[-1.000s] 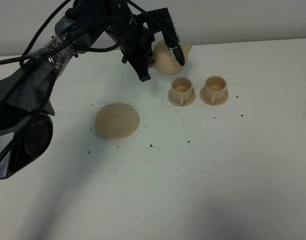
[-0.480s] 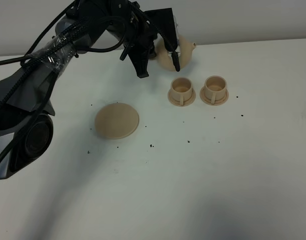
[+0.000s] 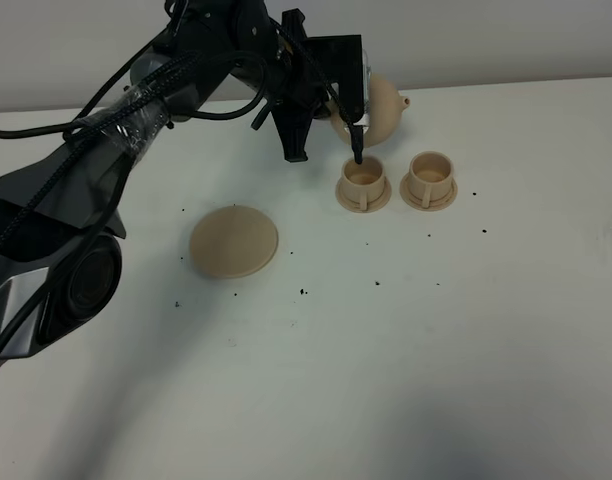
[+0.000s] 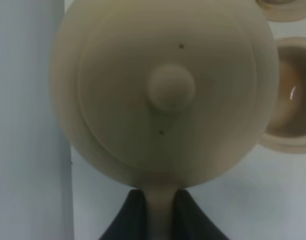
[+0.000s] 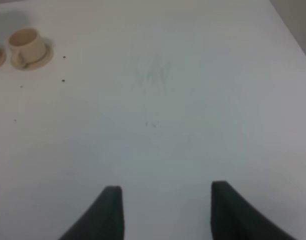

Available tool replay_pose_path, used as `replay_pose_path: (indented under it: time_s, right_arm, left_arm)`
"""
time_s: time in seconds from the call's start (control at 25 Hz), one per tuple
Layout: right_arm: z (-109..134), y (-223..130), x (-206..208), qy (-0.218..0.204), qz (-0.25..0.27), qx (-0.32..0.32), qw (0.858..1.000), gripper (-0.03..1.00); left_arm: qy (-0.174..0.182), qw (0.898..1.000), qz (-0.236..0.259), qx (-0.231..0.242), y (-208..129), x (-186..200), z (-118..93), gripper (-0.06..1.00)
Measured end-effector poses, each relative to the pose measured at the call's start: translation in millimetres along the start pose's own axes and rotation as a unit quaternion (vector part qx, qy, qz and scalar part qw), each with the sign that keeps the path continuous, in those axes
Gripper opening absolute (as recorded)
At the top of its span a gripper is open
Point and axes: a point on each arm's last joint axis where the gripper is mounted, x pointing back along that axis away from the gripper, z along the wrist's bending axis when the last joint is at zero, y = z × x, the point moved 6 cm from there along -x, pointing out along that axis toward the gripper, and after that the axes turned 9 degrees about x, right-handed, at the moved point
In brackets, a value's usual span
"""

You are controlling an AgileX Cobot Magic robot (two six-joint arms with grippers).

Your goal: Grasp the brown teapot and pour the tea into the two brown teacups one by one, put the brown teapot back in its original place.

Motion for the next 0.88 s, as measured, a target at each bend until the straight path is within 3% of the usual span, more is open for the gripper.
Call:
replay_pose_path:
  time_s: [0.48,0.88]
  right_arm:
    - [0,0,0,0.0,0.0,0.0,1.0,0.43]
    - [0,0,0,0.0,0.0,0.0,1.0,0.43]
  left_arm:
    - [0.043,0.997,-0.018,-0.058,7,-9,8,0.16]
    - [0.054,0.994,-0.019,-0.095,8,-18,7,0.16]
